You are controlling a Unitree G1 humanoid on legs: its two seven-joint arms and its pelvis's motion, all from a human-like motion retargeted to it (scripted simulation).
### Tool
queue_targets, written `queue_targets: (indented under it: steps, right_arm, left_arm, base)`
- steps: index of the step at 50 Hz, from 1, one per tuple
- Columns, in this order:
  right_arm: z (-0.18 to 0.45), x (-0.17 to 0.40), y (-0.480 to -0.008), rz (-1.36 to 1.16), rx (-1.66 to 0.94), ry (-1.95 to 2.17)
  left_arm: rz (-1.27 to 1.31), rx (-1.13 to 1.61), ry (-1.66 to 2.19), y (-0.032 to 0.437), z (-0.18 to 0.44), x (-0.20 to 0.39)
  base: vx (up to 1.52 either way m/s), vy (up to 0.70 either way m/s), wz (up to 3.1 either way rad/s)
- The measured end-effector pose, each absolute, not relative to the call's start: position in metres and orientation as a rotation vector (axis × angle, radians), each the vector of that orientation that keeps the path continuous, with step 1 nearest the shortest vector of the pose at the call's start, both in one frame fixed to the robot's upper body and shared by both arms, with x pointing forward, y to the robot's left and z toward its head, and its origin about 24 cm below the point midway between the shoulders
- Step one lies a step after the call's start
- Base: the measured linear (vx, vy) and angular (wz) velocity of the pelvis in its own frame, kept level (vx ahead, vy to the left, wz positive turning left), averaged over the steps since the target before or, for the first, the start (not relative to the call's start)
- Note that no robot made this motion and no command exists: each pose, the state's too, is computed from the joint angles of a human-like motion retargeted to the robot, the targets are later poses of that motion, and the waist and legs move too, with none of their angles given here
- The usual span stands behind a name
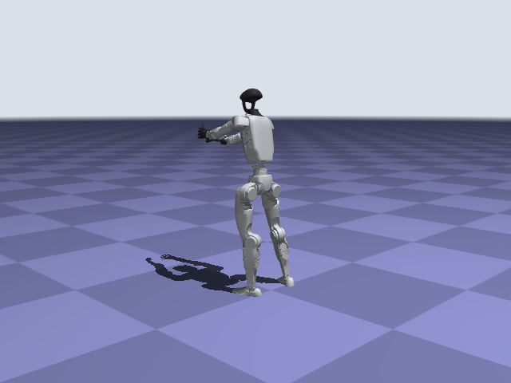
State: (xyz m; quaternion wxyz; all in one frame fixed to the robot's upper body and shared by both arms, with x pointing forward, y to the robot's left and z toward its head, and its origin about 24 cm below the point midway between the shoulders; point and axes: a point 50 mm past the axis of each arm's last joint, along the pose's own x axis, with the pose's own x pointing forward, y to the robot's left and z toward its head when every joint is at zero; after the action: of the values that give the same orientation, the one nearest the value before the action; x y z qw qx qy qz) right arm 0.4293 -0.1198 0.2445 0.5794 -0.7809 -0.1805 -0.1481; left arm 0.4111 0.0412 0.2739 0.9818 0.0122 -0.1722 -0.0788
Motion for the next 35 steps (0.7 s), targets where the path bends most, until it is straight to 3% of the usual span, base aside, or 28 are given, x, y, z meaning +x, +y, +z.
queue_targets:
  steps: [5,12,21,28,31,35]
  right_arm:
    - [0.253,0.426,-0.090,-0.313,-1.843,-0.530]
    - [0.242,0.428,-0.106,-0.347,-1.835,-0.474]
    - [0.222,0.428,-0.154,-0.334,-1.831,-0.330]
    - [0.203,0.419,-0.214,-0.407,-1.782,-0.161]
    - [0.193,0.409,-0.251,-0.462,-1.779,-0.064]
    - [0.181,0.387,-0.305,-0.565,-1.798,0.086]
  left_arm:
    - [-0.093,-0.031,-0.217,0.044,0.218,0.412]
    - [-0.068,-0.075,-0.169,0.075,0.166,0.402]
    - [0.045,-0.169,0.192,0.176,0.015,0.327]
    - [0.679,-0.098,0.650,0.321,-0.090,0.171]
    - [1.088,-0.101,0.707,0.379,-0.086,0.097]
    - [1.615,-0.262,0.467,0.439,-0.046,0.030]
  base:
    - [0.00,0.00,-0.79]
    - [0.05,-0.03,-0.34]
    - [0.09,-0.03,0.31]
    - [0.09,-0.01,0.65]
    - [0.08,0.01,0.76]
    - [0.06,0.02,0.76]
